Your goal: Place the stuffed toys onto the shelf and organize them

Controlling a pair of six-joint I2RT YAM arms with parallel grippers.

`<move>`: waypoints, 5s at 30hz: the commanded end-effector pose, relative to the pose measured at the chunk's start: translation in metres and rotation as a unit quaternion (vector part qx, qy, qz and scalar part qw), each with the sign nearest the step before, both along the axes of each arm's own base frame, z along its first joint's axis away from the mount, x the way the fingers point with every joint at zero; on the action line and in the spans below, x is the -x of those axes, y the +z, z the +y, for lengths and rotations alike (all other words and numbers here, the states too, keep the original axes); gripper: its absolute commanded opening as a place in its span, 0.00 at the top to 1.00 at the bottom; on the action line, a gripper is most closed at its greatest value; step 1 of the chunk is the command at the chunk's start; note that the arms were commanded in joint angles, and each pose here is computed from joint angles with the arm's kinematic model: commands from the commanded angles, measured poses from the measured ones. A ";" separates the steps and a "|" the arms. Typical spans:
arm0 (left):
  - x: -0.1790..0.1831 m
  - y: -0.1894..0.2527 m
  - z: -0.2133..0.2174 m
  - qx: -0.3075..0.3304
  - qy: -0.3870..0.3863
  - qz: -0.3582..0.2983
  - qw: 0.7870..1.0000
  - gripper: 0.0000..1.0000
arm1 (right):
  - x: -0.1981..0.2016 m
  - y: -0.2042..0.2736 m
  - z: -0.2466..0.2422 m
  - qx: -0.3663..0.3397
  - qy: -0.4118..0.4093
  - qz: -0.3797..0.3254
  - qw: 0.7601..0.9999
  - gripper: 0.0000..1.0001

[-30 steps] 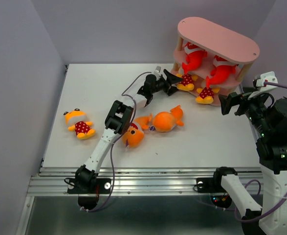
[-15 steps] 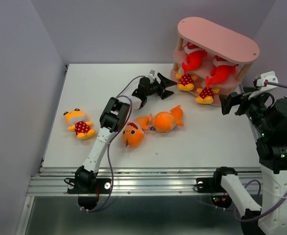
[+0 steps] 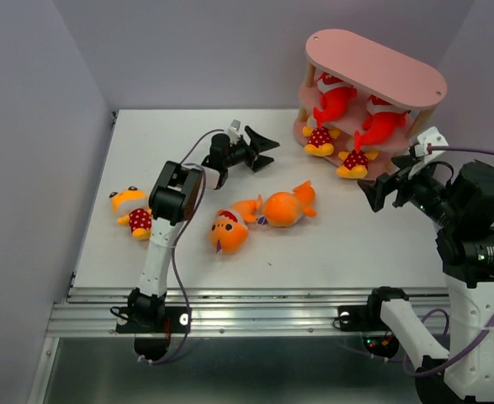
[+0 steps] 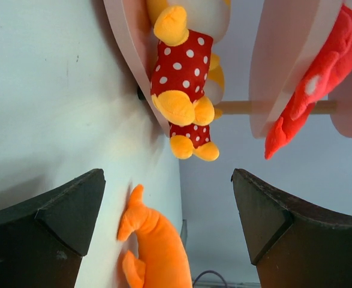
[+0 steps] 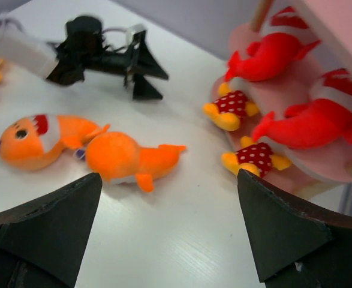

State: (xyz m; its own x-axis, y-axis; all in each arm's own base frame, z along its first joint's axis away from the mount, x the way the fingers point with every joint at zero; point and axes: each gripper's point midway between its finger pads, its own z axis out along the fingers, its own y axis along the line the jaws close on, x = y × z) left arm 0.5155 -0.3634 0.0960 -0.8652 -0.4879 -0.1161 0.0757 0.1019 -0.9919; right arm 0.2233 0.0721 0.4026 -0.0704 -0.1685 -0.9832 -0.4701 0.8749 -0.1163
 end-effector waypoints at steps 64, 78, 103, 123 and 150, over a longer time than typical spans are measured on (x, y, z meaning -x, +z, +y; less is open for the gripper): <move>0.312 0.173 0.193 -0.210 0.136 -0.358 0.899 0.04 | -0.092 -0.297 0.163 0.369 0.207 0.100 0.900 0.99; 0.311 0.203 0.110 -0.129 0.060 -0.446 0.884 0.02 | -0.067 -0.082 0.141 0.021 0.223 0.103 0.969 0.99; 0.308 0.313 0.033 0.070 -0.001 -0.563 0.823 0.01 | 0.008 0.106 0.094 -0.440 0.375 0.237 0.781 0.99; 0.366 0.312 0.028 0.183 -0.154 -0.547 0.802 0.06 | 0.000 0.099 0.091 -0.447 0.364 0.232 0.783 0.99; 0.377 0.330 0.025 0.232 -0.161 -0.533 0.797 0.23 | -0.006 0.075 0.091 -0.448 0.336 0.243 0.792 0.99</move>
